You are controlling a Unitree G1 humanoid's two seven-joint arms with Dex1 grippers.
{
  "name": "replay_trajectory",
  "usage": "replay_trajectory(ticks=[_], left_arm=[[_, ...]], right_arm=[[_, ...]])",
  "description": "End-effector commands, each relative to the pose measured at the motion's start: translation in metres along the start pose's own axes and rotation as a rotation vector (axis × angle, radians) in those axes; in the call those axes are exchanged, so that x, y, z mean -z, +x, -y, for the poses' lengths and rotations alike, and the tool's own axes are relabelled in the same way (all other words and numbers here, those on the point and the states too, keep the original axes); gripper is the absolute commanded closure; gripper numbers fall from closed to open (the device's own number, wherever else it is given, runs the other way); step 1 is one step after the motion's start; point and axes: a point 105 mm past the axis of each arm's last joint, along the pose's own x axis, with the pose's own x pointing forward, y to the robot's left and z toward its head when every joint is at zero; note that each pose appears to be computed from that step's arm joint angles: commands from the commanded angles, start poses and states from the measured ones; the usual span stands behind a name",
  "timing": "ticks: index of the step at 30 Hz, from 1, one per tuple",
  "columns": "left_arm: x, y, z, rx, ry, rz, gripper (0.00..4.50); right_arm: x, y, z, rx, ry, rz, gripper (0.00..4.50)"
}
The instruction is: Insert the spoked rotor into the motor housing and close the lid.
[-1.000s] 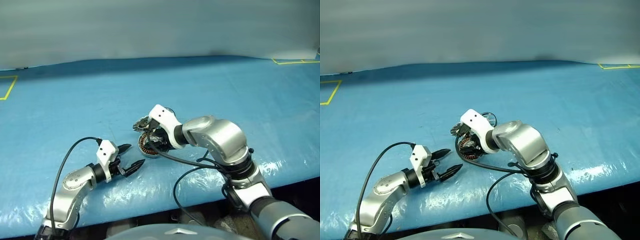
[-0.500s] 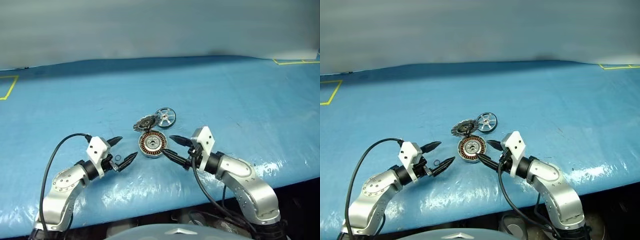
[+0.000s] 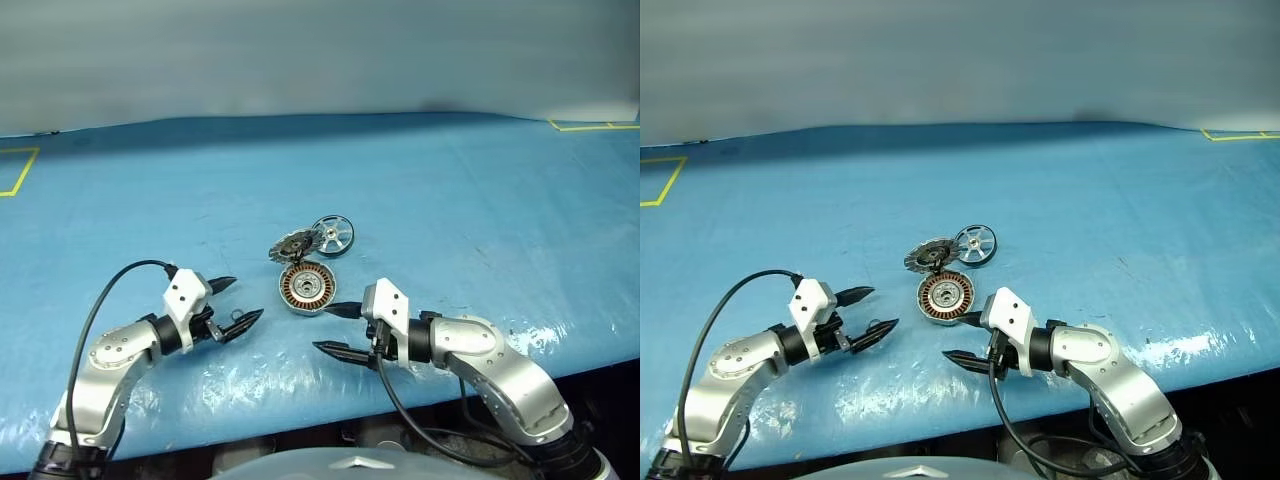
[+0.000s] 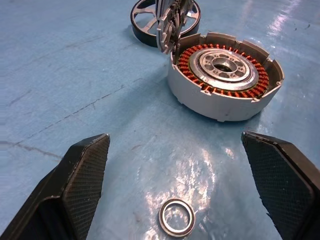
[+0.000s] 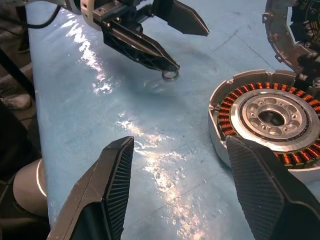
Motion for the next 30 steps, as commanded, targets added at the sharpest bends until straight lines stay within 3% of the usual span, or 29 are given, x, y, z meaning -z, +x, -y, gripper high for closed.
replay_trajectory(ticks=[1, 10, 16, 20, 30], left_arm=[[-0.008, -0.015, -0.010, -0.066, 0.036, 0.003, 0.00], [0.012, 0.005, 0.022, 0.006, 0.011, -0.017, 0.00], [0.023, 0.009, 0.016, -0.046, 0.054, -0.073, 0.00], [0.022, 0.011, 0.017, -0.037, 0.016, -0.055, 0.00], [0.039, 0.014, 0.016, -0.043, -0.022, -0.164, 0.00]], right_arm=[[-0.004, 0.002, -0.001, -0.003, -0.030, 0.016, 1.46], [0.005, 0.008, 0.001, -0.003, -0.090, -0.051, 1.46], [0.004, 0.006, 0.004, 0.005, -0.099, -0.044, 1.46], [0.003, 0.006, 0.005, 0.012, -0.094, -0.041, 1.46], [0.006, 0.004, 0.010, 0.059, -0.100, -0.054, 1.46]])
